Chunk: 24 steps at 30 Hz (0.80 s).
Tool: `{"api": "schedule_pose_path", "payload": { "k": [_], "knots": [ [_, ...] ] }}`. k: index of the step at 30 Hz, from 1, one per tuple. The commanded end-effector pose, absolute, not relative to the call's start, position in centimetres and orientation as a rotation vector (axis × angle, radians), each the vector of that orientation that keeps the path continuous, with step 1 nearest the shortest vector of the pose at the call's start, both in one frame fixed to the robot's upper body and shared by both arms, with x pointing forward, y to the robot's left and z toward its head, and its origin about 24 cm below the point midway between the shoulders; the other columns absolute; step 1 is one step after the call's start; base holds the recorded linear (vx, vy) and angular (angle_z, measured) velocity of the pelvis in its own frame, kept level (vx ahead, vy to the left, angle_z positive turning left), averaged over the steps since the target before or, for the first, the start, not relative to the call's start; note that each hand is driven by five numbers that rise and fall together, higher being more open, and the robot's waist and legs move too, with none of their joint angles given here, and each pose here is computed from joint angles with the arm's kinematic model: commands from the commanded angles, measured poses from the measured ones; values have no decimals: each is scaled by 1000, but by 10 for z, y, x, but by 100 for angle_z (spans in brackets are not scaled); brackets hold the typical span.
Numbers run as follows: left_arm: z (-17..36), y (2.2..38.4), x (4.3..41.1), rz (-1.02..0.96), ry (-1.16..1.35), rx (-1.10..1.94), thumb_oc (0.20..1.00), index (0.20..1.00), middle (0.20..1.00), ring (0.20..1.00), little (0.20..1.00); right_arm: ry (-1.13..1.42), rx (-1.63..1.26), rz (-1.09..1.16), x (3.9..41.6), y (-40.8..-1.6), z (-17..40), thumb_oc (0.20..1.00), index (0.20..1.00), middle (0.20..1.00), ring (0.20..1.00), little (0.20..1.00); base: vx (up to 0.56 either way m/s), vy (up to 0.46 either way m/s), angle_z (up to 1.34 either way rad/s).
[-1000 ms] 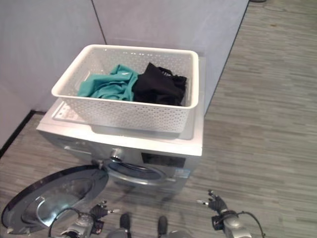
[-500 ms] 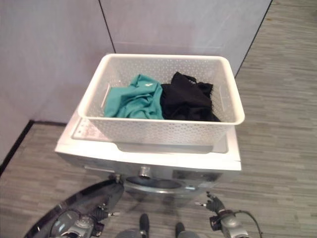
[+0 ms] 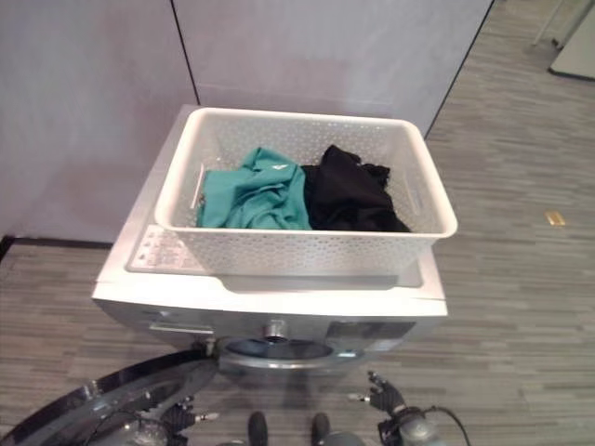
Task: Grab the laundry basket,head to the washer,open it,put in the laundry and shut it.
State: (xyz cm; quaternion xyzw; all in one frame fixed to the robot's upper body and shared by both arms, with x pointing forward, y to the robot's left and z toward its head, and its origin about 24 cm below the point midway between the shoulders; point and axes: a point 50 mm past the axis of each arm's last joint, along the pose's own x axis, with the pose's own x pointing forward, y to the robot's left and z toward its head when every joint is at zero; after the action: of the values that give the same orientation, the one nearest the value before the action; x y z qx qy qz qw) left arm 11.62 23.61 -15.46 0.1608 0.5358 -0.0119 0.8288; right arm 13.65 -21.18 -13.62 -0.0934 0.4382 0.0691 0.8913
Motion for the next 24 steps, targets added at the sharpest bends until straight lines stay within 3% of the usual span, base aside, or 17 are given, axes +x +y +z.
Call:
{"api": "schedule_pose_path", "payload": {
  "k": [1, 16, 22, 24],
  "knots": [
    [-146, 244, 137, -24, 1086, 401, 1000, 1000, 1000, 1000, 1000, 817, -236, 149, 157, -218, -124, 1000, 1000, 1000, 1000, 1000, 61, -122, 14],
    [-141, 239, 154, -7, 1026, 354, 1000, 1000, 1000, 1000, 1000, 886, -219, -29, 144, -265, -123, 1000, 1000, 1000, 1000, 1000, 22, -45, 20],
    [-149, 243, 132, -33, 1114, 365, 1000, 1000, 1000, 1000, 1000, 1041, -226, -99, 112, -279, -137, 1000, 1000, 1000, 1000, 1000, 90, 99, 4],
    [-151, 248, 122, -3, 1148, 347, 1000, 1000, 1000, 1000, 1000, 1073, -226, -264, 104, -298, -135, 1000, 1000, 1000, 1000, 1000, 74, 186, 10]
  ]
}}
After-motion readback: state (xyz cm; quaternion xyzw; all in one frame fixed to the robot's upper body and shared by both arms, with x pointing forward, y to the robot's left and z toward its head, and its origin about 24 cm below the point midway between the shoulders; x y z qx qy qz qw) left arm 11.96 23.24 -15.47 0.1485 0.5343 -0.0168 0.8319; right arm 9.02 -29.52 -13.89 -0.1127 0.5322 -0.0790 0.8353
